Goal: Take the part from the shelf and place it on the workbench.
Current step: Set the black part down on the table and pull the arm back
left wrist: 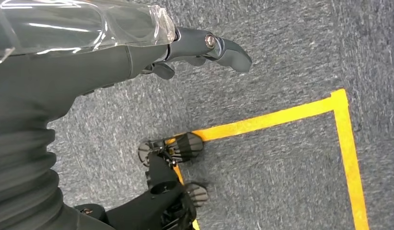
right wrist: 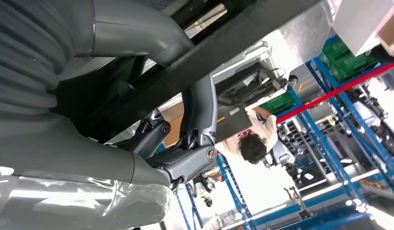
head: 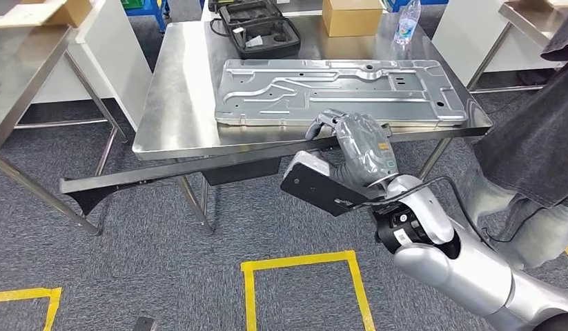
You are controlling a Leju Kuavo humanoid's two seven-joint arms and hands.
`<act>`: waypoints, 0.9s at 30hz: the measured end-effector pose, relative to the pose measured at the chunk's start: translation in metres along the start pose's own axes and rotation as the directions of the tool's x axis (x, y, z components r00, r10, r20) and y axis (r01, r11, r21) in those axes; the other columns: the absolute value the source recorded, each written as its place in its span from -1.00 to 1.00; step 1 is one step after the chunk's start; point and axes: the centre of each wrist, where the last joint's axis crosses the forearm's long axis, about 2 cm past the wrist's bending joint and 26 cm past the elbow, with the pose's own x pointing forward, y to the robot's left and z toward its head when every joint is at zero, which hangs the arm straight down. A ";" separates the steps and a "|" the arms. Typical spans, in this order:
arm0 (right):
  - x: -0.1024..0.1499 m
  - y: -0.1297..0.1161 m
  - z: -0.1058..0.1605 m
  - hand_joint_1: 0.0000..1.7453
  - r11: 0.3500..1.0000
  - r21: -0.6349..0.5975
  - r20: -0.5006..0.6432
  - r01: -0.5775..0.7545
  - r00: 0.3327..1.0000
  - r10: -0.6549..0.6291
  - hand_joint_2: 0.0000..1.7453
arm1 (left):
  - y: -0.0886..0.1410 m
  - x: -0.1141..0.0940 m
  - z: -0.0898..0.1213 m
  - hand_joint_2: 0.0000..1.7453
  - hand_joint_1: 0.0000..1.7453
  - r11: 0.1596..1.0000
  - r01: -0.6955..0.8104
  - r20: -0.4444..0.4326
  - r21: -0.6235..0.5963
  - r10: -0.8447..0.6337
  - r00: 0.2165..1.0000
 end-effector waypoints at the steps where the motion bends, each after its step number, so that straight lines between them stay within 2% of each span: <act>1: 0.001 0.001 0.000 1.00 1.000 0.005 0.004 -0.005 1.000 0.005 1.00 | 0.000 0.000 0.000 1.00 -1.00 1.000 0.001 -0.001 0.000 -0.001 1.000; 14: 0.021 -0.001 -0.007 1.00 1.000 -0.001 0.056 -0.029 0.998 0.029 1.00 | 0.001 0.002 -0.001 1.00 -1.00 1.000 0.006 0.004 -0.004 -0.006 1.000; 27: 0.019 -0.004 -0.006 1.00 1.000 -0.011 0.039 0.016 0.999 -0.016 1.00 | 0.002 -0.002 0.001 1.00 -1.00 1.000 0.007 -0.001 -0.004 -0.007 1.000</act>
